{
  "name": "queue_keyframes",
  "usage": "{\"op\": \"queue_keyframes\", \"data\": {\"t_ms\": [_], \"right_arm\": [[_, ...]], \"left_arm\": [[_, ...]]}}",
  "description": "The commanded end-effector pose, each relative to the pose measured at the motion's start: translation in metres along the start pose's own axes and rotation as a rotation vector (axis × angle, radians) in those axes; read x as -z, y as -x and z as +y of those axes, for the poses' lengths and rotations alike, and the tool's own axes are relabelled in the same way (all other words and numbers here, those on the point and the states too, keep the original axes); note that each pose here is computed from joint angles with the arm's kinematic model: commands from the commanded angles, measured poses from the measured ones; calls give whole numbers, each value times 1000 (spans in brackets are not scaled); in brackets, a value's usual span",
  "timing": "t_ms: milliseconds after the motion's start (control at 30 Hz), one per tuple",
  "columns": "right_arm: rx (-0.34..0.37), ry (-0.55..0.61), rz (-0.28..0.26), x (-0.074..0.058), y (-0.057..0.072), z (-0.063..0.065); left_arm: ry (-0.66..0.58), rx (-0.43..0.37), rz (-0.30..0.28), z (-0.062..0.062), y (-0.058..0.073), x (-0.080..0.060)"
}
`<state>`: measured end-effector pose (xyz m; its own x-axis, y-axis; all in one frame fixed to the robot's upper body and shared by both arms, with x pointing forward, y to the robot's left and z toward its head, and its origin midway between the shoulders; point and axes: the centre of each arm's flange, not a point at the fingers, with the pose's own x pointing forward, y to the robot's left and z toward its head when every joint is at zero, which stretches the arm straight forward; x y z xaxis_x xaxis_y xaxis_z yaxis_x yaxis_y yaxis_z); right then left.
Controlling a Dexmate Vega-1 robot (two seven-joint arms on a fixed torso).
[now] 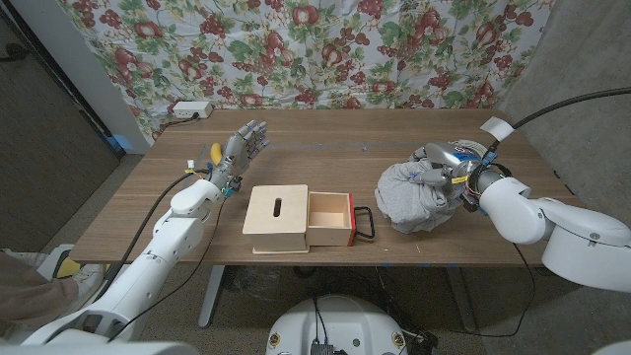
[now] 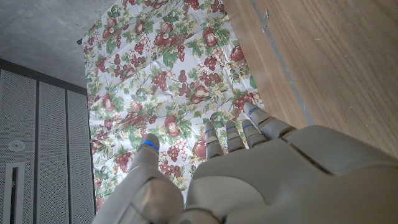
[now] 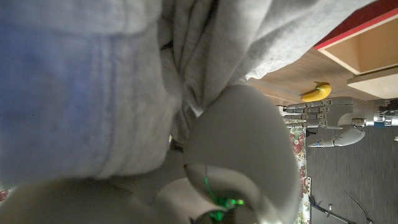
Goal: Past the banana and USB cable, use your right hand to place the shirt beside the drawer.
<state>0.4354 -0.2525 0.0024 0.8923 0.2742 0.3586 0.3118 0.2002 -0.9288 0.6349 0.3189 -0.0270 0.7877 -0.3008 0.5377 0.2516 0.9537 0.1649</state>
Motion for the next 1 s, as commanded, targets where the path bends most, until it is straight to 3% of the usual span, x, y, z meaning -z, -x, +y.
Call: {"op": "queue_keyframes", "data": {"t_ms": [33,267,1000], "right_arm": [[-35,19,-65,-9,2,-26],[-40,65,-98,-17,3,-40],[6,60,-218,-45,6,-80]], "left_arm": [[0,7,-3,-1,-1,-1],[1,3,-4,-2,-1,-1],[17,20,-2,-11,-7,2]]}}
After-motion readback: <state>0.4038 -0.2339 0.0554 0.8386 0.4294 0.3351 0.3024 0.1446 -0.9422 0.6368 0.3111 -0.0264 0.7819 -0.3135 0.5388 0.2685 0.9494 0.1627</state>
